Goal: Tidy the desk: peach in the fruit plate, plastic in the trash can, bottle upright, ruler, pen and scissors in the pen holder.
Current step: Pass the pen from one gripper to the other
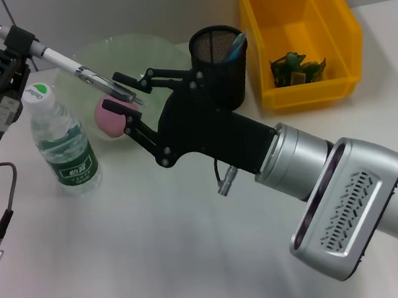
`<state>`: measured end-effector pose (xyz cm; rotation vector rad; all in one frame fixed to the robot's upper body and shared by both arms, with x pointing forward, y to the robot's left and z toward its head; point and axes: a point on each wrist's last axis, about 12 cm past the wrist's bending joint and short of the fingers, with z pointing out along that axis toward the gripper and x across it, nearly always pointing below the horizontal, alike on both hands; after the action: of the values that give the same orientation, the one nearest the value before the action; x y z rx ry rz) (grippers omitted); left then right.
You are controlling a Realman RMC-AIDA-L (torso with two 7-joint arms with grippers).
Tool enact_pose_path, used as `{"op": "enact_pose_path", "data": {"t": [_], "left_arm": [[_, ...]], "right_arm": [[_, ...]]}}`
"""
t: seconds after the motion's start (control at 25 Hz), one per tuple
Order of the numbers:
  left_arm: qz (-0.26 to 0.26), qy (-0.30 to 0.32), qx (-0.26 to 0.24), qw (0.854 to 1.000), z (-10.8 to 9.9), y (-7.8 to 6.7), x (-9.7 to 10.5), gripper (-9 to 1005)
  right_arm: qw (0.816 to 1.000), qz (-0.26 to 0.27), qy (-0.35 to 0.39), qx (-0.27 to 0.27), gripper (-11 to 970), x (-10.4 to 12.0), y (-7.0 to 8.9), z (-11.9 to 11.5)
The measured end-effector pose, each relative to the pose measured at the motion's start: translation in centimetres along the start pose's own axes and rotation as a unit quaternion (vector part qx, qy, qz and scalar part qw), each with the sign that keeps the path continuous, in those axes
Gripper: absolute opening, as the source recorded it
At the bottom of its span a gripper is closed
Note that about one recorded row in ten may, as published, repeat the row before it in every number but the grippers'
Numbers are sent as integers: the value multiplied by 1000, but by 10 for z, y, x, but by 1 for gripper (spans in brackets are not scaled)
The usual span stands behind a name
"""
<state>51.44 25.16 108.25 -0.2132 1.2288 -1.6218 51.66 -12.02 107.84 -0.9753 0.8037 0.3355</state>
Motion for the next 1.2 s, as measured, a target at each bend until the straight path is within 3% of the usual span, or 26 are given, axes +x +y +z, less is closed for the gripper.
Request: {"op": "enact_pose_path", "data": {"t": [1.2], "left_arm": [[5, 2, 6, 1000, 4, -1, -1, 147]], "right_arm": [[1000, 2, 1, 7, 135, 0, -2, 6]]}}
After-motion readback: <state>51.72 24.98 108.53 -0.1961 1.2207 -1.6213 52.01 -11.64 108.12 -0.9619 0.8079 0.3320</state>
